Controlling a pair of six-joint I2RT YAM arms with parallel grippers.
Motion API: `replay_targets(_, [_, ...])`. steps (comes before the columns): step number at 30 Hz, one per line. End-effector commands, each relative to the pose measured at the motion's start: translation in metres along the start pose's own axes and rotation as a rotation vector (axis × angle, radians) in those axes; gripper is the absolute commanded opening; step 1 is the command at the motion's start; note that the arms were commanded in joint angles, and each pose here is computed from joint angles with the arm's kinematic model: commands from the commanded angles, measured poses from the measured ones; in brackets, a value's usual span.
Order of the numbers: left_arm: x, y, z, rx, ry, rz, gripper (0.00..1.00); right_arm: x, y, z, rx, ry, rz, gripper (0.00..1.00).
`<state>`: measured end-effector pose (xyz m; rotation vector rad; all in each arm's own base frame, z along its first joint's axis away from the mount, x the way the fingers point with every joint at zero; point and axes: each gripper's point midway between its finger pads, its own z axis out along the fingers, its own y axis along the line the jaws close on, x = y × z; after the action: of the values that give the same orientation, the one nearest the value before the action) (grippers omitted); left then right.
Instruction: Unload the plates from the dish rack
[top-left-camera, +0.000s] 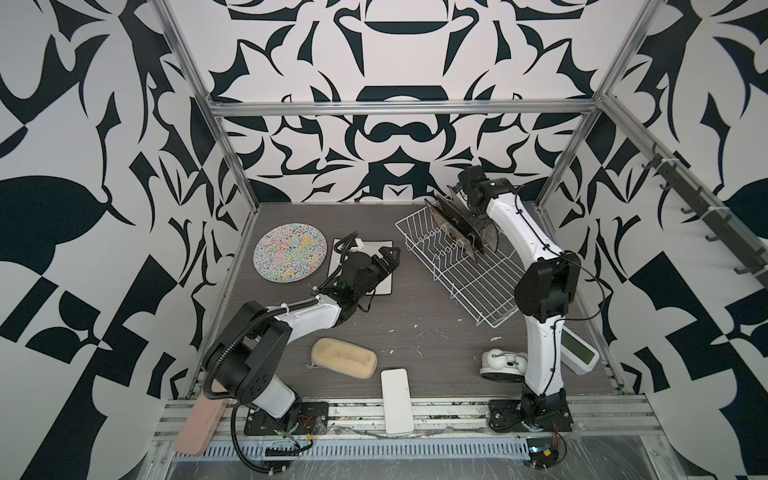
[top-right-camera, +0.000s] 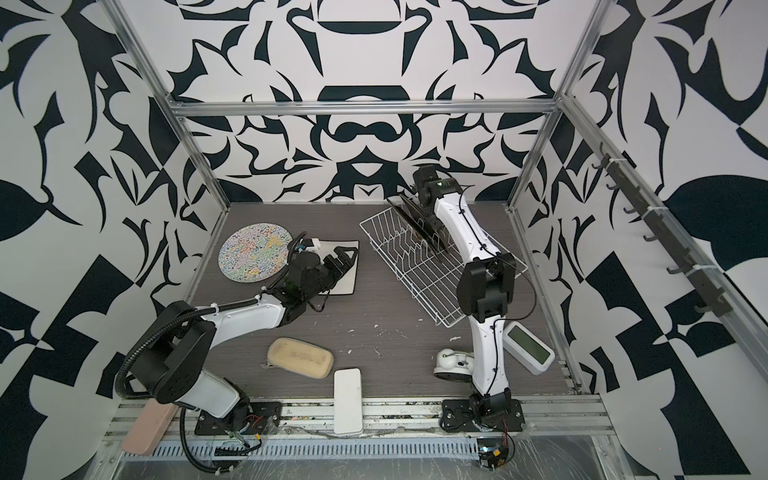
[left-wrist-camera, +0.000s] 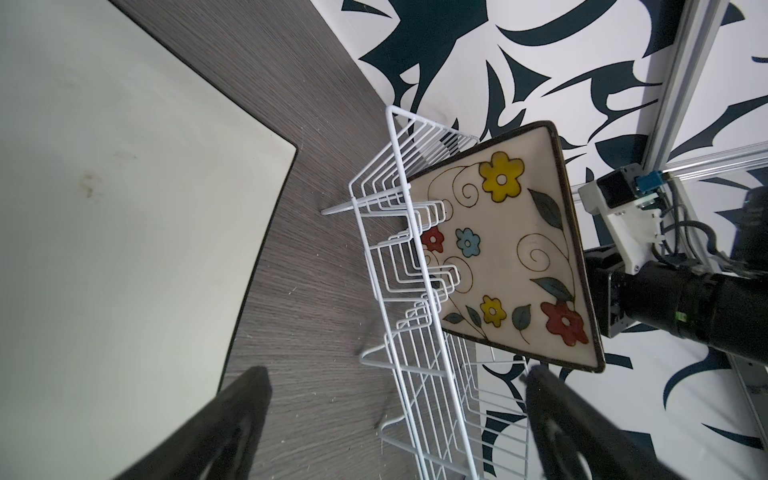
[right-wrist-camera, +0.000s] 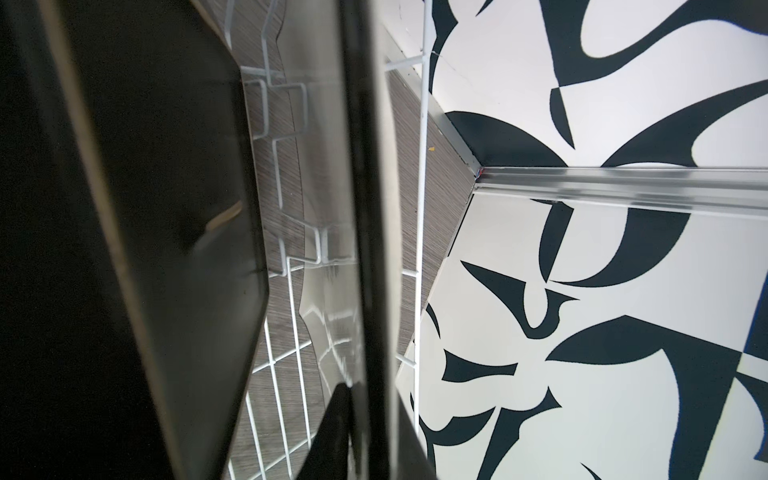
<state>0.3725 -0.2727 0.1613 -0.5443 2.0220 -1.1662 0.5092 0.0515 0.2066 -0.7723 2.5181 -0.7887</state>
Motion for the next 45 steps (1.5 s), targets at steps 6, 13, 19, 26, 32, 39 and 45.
replay_targets(6, [-0.005, -0.005, 0.0, 0.023, -0.016, -0.01, 1.0, -0.002, -0.012, -0.025, 0.039, -0.045, -0.002, 0.14])
replay_targets(13, [-0.005, -0.004, 0.0, 0.023, -0.016, -0.013, 1.0, -0.002, -0.013, -0.027, 0.051, -0.047, -0.008, 0.11])
replay_targets(19, [-0.005, -0.005, 0.0, 0.024, -0.014, -0.016, 1.0, -0.003, -0.015, -0.029, 0.061, -0.054, -0.005, 0.08])
replay_targets(26, [-0.004, -0.005, 0.0, 0.03, -0.016, -0.018, 1.0, -0.003, -0.018, -0.032, 0.077, -0.06, -0.006, 0.0])
replay_targets(32, [-0.006, -0.005, -0.003, 0.031, -0.027, -0.017, 1.0, -0.005, -0.016, -0.036, 0.088, -0.077, -0.021, 0.0])
replay_targets(39, [-0.006, -0.004, -0.004, 0.026, -0.024, -0.019, 1.0, -0.007, -0.022, -0.042, 0.118, -0.092, -0.023, 0.0])
replay_targets(45, [-0.005, -0.006, -0.004, 0.031, -0.021, -0.021, 1.0, -0.007, -0.028, -0.05, 0.13, -0.11, -0.007, 0.0])
